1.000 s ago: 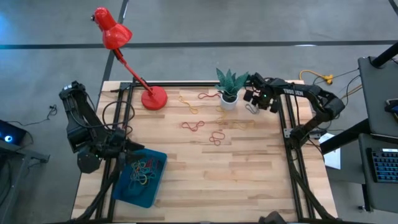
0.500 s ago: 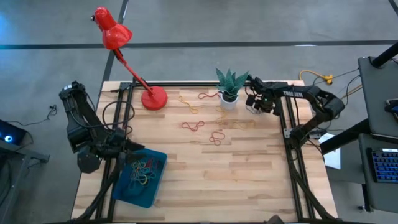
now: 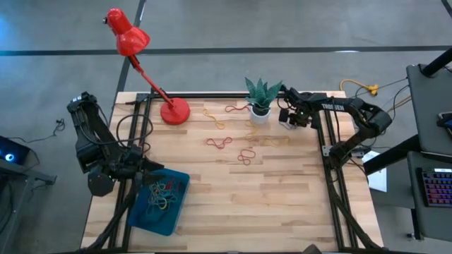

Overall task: Pick and place rubber bands into bin
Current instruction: Put the blue rubber band into the blue bin

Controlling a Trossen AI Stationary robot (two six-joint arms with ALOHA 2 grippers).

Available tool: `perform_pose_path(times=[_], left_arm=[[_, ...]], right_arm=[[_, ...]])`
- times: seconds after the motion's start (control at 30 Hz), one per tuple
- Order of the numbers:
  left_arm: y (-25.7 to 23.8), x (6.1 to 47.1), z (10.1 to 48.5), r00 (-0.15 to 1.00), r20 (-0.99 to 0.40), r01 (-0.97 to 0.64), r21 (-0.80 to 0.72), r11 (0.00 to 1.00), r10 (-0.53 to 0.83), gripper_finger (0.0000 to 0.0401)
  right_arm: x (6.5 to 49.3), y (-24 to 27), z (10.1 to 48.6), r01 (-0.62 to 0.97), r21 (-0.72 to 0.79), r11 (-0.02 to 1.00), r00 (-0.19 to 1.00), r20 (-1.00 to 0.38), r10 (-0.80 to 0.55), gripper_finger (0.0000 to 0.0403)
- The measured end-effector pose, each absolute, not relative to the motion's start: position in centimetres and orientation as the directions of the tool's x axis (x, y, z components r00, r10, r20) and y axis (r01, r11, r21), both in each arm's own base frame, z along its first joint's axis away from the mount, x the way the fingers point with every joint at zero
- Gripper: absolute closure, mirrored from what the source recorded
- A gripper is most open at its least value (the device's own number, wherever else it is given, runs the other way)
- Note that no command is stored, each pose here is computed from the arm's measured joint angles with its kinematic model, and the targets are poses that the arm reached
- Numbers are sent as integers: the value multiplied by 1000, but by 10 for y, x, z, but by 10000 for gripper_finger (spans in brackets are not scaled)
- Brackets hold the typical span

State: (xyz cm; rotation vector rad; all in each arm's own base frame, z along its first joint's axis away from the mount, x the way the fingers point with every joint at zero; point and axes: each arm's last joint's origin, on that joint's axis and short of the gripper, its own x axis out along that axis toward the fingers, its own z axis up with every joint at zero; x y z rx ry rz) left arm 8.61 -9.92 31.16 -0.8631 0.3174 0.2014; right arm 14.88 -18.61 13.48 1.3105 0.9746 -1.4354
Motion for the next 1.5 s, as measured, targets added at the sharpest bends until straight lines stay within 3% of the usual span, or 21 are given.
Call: perform_pose_path(times=[0.43, 1.0, 1.5], left_arm=[[-99, 86, 311, 933, -356, -302, -705, 642, 48, 136], [-98, 85, 310, 930, -364, -308, -691, 654, 54, 136], [-96, 85, 309, 927, -370, -309, -666, 678, 59, 136]], right_arm=[[162, -173, 134, 983, 37, -180, 20, -995, -96, 363], [170, -163, 137, 999, 52, 14, 53, -995, -80, 395], [175, -108, 218, 907, 384, 174, 417, -880, -227, 395]])
